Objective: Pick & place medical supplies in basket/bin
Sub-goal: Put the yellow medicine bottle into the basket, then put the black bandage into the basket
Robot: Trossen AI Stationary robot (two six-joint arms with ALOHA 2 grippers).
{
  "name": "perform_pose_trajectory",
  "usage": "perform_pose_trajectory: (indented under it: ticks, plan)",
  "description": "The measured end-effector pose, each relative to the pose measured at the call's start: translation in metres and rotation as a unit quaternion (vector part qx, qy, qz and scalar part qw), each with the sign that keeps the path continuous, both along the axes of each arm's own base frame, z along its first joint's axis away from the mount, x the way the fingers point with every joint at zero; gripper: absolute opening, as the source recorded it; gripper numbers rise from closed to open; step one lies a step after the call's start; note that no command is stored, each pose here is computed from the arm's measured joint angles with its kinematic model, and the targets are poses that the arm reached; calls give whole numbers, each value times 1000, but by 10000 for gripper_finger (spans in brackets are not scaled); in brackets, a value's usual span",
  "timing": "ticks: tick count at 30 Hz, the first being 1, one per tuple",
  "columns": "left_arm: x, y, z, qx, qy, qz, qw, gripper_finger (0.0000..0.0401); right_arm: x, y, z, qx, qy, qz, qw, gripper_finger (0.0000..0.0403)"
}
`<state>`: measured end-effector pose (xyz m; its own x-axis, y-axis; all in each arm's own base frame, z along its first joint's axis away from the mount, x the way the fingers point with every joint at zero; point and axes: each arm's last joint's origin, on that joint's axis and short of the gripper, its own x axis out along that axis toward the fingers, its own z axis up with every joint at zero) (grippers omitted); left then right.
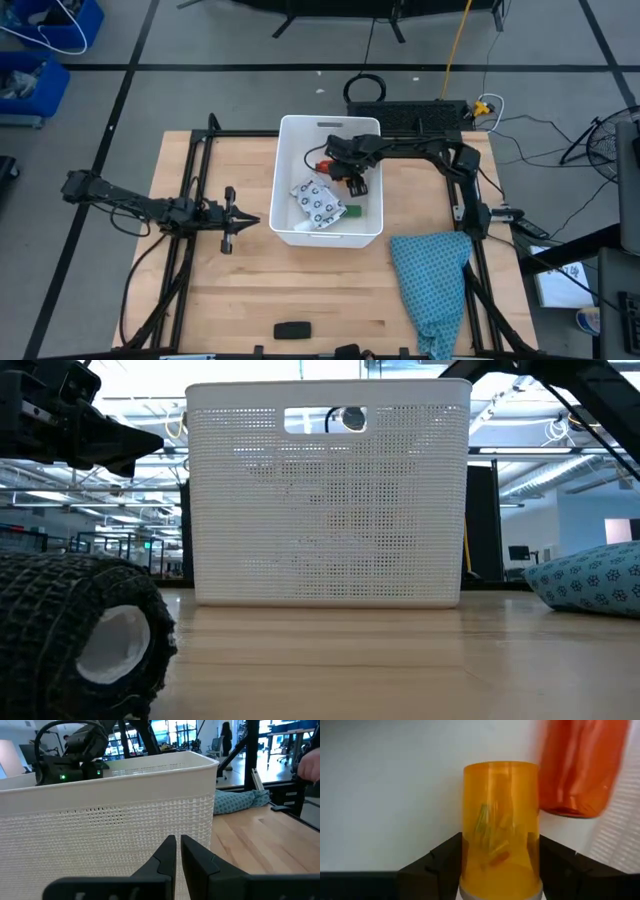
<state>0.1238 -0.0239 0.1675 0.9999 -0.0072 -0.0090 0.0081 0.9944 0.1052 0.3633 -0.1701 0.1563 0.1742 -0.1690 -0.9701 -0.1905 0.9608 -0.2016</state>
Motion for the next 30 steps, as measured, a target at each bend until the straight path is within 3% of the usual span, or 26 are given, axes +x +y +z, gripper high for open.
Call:
perform_pose_trajectory:
  ticks: [9, 18, 22, 25, 28, 30]
  plan:
    - [0, 0, 0, -11, 0, 0, 1000, 31, -4, 3, 36, -59, -33, -5, 998, 252]
    - [0, 0, 0, -17, 1, 0, 1000, 31, -17, 17, 97, -77, -132, -32, 988, 269]
    - [0, 0, 0, -17, 1, 0, 1000, 31, -33, 27, 134, -39, -203, -51, 977, 264]
    - [0, 0, 0, -17, 1, 0, 1000, 31, -48, 39, 164, 24, -267, -55, 962, 253]
    - [0, 0, -1, -21, 4, 0, 1000, 31, -65, 63, 186, 101, -322, -19, 941, 228]
    - [0, 0, -1, -28, 7, 0, 1000, 31, -76, 84, 195, 122, -347, 13, 930, 200]
